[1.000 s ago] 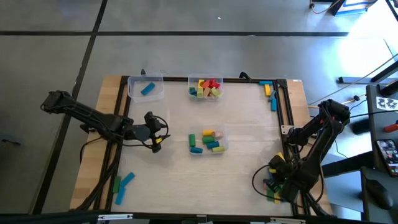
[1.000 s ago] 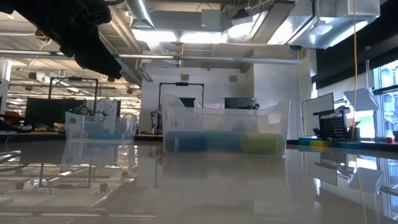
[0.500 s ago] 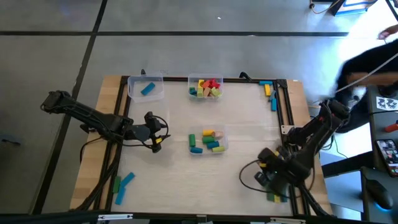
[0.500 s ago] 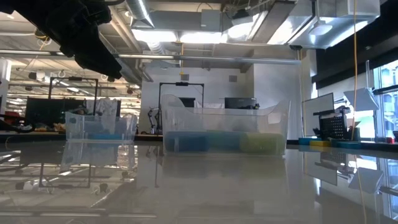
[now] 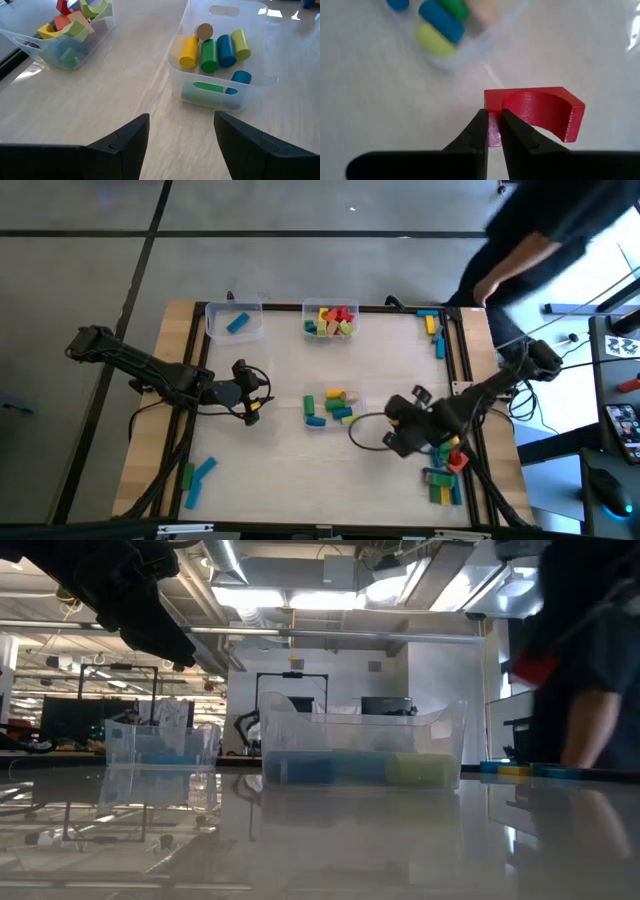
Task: Sort blocks by size
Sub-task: Put the red arch block into the top right transparent bin
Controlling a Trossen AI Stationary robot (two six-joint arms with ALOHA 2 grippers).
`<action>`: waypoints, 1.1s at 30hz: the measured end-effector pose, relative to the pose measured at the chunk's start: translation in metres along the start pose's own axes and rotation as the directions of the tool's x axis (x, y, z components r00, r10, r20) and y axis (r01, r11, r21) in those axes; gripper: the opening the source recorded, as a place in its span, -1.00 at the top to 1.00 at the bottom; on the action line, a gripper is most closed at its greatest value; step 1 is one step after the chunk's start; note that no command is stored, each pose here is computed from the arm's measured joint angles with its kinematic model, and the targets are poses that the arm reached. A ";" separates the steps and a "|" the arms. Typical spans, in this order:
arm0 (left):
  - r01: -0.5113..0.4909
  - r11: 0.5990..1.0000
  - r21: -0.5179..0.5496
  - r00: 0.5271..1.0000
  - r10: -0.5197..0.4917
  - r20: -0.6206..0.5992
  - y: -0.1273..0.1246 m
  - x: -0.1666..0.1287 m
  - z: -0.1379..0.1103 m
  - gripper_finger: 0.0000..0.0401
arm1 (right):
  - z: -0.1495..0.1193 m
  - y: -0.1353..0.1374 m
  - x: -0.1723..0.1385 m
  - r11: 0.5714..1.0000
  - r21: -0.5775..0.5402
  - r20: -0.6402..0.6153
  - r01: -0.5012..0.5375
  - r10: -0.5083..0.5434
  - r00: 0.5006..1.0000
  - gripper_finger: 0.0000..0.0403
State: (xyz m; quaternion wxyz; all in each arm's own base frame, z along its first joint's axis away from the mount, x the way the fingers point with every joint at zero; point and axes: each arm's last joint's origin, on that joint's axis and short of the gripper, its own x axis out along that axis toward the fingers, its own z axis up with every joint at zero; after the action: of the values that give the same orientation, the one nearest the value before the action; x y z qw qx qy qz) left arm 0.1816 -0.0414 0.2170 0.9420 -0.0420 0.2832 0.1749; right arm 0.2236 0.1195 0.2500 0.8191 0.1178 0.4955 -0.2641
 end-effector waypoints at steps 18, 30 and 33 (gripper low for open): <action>0.000 1.000 0.001 1.000 0.000 0.000 0.000 0.000 0.000 -0.09 | 0.091 -0.038 0.038 0.998 -0.061 0.231 -0.004 0.018 0.973 0.82; 0.000 1.000 0.013 1.000 0.000 0.000 0.000 0.000 0.000 -0.09 | 0.151 -0.091 0.058 0.999 -0.051 0.415 0.011 0.011 0.910 0.82; 0.000 1.000 0.014 1.000 0.000 0.000 0.000 0.000 0.000 -0.09 | 0.164 -0.106 0.068 0.999 -0.046 0.448 0.005 0.016 0.894 0.82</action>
State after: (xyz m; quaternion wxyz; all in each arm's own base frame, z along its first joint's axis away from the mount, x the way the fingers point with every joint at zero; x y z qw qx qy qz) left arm 0.1816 -0.0414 0.2170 0.9423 -0.0355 0.2842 0.1731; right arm 0.3136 -0.0649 0.2774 0.9144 0.0363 0.2992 -0.2704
